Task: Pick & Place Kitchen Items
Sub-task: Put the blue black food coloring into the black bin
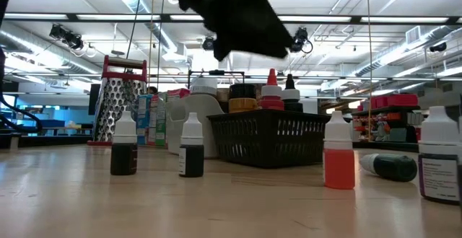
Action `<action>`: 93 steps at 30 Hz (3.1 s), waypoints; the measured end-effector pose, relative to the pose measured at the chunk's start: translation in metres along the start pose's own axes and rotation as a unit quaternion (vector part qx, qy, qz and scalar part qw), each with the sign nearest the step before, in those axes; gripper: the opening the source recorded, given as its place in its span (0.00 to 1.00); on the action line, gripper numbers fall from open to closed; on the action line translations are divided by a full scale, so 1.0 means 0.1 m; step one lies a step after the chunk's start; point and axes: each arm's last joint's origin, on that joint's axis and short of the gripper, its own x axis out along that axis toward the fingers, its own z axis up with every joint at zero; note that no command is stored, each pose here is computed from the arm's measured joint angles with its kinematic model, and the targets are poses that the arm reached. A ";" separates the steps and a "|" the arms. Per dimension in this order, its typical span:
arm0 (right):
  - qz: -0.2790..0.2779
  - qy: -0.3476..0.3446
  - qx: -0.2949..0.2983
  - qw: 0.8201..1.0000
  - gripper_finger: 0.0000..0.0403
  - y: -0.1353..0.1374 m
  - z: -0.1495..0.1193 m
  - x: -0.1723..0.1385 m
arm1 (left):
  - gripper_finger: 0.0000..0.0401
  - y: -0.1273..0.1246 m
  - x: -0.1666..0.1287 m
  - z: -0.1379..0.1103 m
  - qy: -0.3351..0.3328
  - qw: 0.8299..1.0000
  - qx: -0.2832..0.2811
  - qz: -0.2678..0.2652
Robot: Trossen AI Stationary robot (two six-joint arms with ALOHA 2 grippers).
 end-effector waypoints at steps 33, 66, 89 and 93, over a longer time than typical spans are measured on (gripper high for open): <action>-0.023 -0.049 0.013 0.998 0.19 -0.01 0.06 0.03 | 0.29 0.22 0.08 -0.11 0.095 0.992 -0.077 0.031; -0.482 -0.048 0.168 0.859 0.19 -1.25 0.21 -0.17 | 0.29 0.22 -0.37 0.17 0.051 0.998 0.003 0.039; -0.495 -0.032 0.167 0.852 0.44 -1.35 0.10 -0.16 | 0.29 0.22 -0.37 0.17 0.048 0.998 -0.021 0.039; -0.489 -0.044 0.156 0.857 0.46 -1.32 0.17 -0.18 | 0.29 0.22 -0.37 0.17 0.048 0.998 -0.022 0.040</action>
